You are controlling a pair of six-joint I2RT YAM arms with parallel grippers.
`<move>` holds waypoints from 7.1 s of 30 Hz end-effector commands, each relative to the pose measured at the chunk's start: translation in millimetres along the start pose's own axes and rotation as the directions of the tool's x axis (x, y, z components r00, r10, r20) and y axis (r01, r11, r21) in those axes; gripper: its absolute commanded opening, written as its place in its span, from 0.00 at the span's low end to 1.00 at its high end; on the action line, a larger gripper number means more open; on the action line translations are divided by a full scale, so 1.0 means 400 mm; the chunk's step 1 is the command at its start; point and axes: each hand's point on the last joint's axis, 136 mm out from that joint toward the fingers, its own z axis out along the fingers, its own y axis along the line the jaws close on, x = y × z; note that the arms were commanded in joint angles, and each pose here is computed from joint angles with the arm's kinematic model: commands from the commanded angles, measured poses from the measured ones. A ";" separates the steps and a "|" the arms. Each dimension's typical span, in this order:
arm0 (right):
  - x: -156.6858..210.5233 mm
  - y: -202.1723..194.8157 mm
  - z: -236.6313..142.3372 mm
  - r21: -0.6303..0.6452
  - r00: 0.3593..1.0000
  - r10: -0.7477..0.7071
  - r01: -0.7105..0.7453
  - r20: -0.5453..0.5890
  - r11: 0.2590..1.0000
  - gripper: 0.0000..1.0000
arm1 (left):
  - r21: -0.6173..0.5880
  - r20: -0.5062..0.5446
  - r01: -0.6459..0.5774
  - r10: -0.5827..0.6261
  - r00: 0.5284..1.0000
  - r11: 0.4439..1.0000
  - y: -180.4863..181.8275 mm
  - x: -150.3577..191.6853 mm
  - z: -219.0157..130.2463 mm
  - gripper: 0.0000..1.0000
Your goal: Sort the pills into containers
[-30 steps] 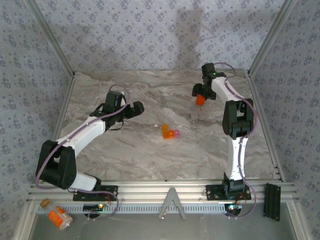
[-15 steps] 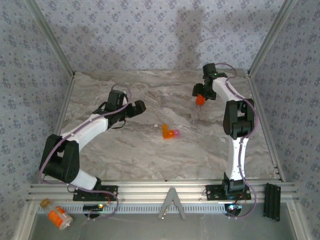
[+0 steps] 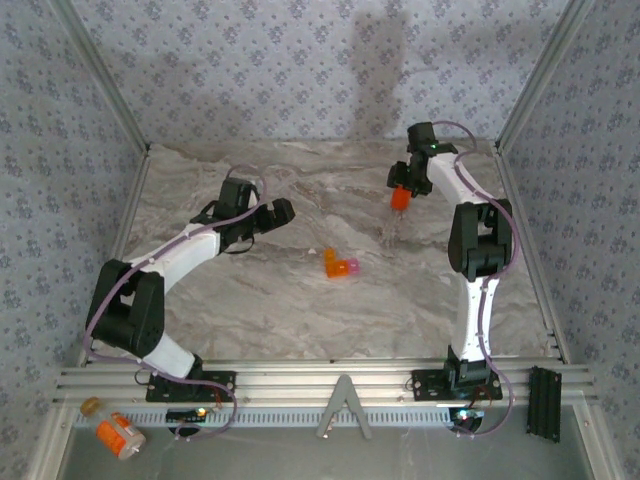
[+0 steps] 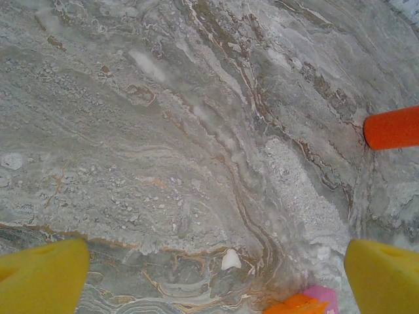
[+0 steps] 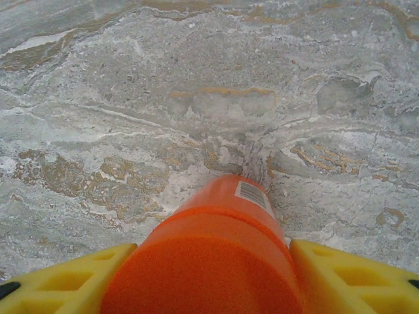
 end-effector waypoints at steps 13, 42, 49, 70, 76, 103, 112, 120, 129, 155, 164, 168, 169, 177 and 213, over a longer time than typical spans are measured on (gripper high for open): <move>-0.005 -0.001 -0.005 -0.013 1.000 0.015 -0.015 -0.002 1.000 0.63 | 0.058 0.024 0.003 -0.005 1.000 0.998 -0.048 -0.041 0.003 1.00; 0.006 0.025 0.009 -0.062 1.000 0.019 -0.019 -0.011 0.998 0.42 | 0.067 0.038 -0.015 0.013 0.999 0.998 -0.059 -0.053 -0.005 1.00; -0.014 0.106 -0.109 -0.148 0.998 -0.003 0.011 0.058 0.989 0.41 | 0.015 0.063 -0.186 0.185 0.981 0.982 -0.072 -0.087 -0.030 1.00; 0.114 0.376 -0.529 -0.557 0.977 -0.158 0.210 0.140 0.803 0.41 | 0.070 0.204 -0.665 0.641 0.740 0.744 -0.194 -0.092 -0.094 0.95; 0.183 0.420 -0.566 -0.665 0.973 -0.212 0.218 0.091 0.715 0.41 | 0.205 0.401 -0.799 0.697 0.595 0.565 -0.284 -0.010 -0.160 0.94; 0.343 0.555 -0.565 -0.721 0.908 -0.419 0.301 0.017 0.624 0.41 | 0.347 0.586 -0.904 0.696 0.416 0.249 -0.392 0.104 -0.173 0.91; 0.353 0.585 -0.572 -0.738 0.908 -0.419 0.297 0.022 0.606 0.42 | 0.355 0.590 -0.895 0.679 0.438 0.269 -0.391 0.108 -0.169 0.88; 0.357 0.592 -0.571 -0.740 0.910 -0.415 0.293 0.021 0.605 0.42 | 0.368 0.588 -0.884 0.663 0.462 0.289 -0.394 0.104 -0.166 0.75; 0.363 0.597 -0.561 -0.746 0.911 -0.411 0.281 0.010 0.604 0.41 | 0.393 0.580 -0.874 0.661 0.476 0.285 -0.399 0.110 -0.164 0.51; 0.223 0.394 -0.599 -0.691 0.995 -0.009 0.075 0.098 0.719 0.78 | 0.431 0.440 -0.818 0.702 0.560 0.382 -0.390 0.095 -0.148 0.00; 0.229 0.406 -0.584 -0.632 0.987 0.023 0.084 0.160 0.770 0.79 | 0.411 0.429 -0.843 0.742 0.515 0.347 -0.381 0.106 -0.148 0.00; 0.234 0.441 -0.571 -0.636 0.987 0.001 0.102 0.159 0.765 0.80 | 0.412 0.410 -0.840 0.752 0.516 0.352 -0.375 0.109 -0.143 0.00; 0.237 0.451 -0.566 -0.638 0.987 -0.006 0.107 0.158 0.763 0.80 | 0.414 0.408 -0.839 0.752 0.517 0.353 -0.376 0.109 -0.140 0.00; 0.262 0.507 -0.529 -0.665 0.994 -0.020 0.087 0.107 0.742 0.80 | 0.416 0.406 -0.838 0.752 0.518 0.353 -0.378 0.109 -0.135 0.00; 0.307 0.563 -0.536 -0.822 0.981 -0.120 0.195 0.154 0.535 0.42 | 0.438 0.418 -0.831 0.740 0.526 0.343 -0.390 0.110 -0.152 0.00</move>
